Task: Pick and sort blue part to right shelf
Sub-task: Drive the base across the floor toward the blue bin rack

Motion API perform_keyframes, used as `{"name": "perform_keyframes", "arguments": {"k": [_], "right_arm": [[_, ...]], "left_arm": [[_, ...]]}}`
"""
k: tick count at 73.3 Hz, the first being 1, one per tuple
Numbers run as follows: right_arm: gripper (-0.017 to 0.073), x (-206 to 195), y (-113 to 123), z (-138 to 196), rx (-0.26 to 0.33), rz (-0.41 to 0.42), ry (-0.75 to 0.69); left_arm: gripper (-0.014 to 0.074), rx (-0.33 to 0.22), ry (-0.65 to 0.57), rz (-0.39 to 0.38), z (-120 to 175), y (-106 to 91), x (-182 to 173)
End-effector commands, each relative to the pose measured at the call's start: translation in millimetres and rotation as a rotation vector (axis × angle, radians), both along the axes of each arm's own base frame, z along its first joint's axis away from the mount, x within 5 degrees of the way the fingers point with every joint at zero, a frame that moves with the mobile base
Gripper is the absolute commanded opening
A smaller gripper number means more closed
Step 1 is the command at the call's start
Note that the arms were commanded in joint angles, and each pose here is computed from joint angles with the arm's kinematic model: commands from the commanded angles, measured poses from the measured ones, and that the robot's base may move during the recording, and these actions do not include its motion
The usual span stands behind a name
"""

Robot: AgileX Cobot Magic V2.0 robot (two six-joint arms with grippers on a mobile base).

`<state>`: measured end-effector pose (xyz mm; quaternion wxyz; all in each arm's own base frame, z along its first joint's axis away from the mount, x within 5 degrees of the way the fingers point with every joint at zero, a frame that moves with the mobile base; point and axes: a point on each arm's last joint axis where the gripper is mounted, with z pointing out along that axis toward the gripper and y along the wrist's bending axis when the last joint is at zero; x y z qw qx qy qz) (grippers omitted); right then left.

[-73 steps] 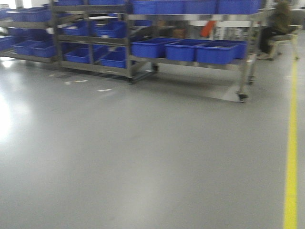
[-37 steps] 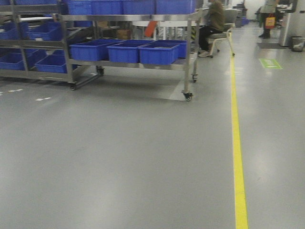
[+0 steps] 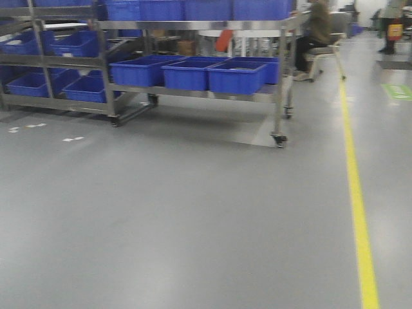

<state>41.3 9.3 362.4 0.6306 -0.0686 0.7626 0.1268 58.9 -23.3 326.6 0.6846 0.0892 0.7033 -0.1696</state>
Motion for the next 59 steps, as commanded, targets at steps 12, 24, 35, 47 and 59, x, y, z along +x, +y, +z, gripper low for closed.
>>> {"name": "perform_keyframes", "arguments": {"k": [12,24,35,47,59], "right_arm": [[0.0204,1.2,0.4,15.4,0.013,0.002,-0.111],[0.0204,1.2,0.4,15.4,0.013,0.002,-0.111],[0.0204,1.2,0.4,15.4,0.012,0.002,-0.111],[0.0204,1.2,0.3,15.4,0.012,0.002,-0.110],[0.0204,1.2,0.4,15.4,0.012,0.002,-0.110]], "left_arm": [[0.0321,-0.042,-0.110,0.003,18.0,1.0,-1.7],[0.0321,-0.042,-0.110,0.003,18.0,1.0,-1.7],[0.0321,-0.042,-0.110,0.003,18.0,1.0,-1.7],[0.0321,-0.042,-0.110,0.003,18.0,1.0,-1.7],[0.0321,-0.042,-0.110,0.003,18.0,1.0,-1.7]]}}
